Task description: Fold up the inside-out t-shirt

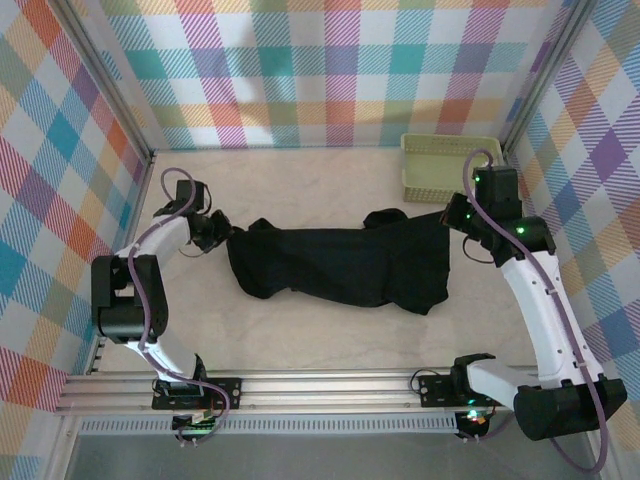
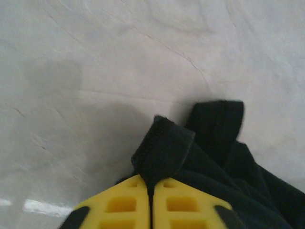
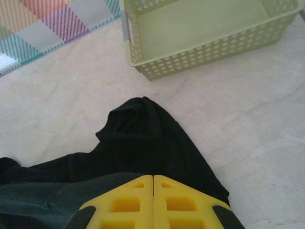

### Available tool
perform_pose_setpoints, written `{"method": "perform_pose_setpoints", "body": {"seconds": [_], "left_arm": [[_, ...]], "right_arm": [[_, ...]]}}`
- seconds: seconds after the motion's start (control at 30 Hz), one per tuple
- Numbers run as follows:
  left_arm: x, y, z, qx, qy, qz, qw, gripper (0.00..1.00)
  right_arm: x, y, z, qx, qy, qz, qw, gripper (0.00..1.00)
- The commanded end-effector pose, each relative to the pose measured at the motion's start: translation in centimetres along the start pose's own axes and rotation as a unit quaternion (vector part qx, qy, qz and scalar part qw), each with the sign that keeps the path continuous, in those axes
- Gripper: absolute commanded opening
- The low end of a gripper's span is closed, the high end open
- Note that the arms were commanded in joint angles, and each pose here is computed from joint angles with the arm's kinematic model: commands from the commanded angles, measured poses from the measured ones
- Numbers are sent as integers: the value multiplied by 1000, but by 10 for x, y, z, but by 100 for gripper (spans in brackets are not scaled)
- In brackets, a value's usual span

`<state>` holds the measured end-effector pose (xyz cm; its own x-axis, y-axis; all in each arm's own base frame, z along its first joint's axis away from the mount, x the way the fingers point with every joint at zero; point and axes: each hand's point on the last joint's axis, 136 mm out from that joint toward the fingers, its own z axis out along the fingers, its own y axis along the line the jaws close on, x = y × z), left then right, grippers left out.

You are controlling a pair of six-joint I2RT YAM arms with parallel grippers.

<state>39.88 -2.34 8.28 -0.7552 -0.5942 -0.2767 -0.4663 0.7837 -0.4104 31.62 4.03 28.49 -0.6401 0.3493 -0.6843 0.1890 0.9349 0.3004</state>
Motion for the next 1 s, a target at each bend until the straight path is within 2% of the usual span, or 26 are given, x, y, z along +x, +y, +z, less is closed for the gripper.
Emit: {"method": "perform_pose_setpoints", "body": {"seconds": [0.0,0.07,0.17,0.33,0.5,0.77,0.97], "left_arm": [[-17,31,-10,-94,-30,4,995,25],[-15,41,-15,-115,-40,0,993,31],[-8,52,-28,-129,-65,-7,989,47],[-1,25,-30,-57,-73,30,995,59],[-2,-4,-12,-42,-54,82,994,60],[-1,-19,20,-68,-16,129,989,59],[-7,-14,33,-103,-6,133,986,58]], "right_arm": [[-17,8,-7,-23,-33,6,999,0],[-17,8,-7,-23,-33,5,999,0],[-16,8,-6,-25,-32,4,999,0],[-11,13,-3,-41,-22,5,999,0],[-7,13,-1,-44,-19,6,999,0],[1,11,5,-43,-8,6,999,0],[4,10,6,-42,-5,6,999,0]]}}
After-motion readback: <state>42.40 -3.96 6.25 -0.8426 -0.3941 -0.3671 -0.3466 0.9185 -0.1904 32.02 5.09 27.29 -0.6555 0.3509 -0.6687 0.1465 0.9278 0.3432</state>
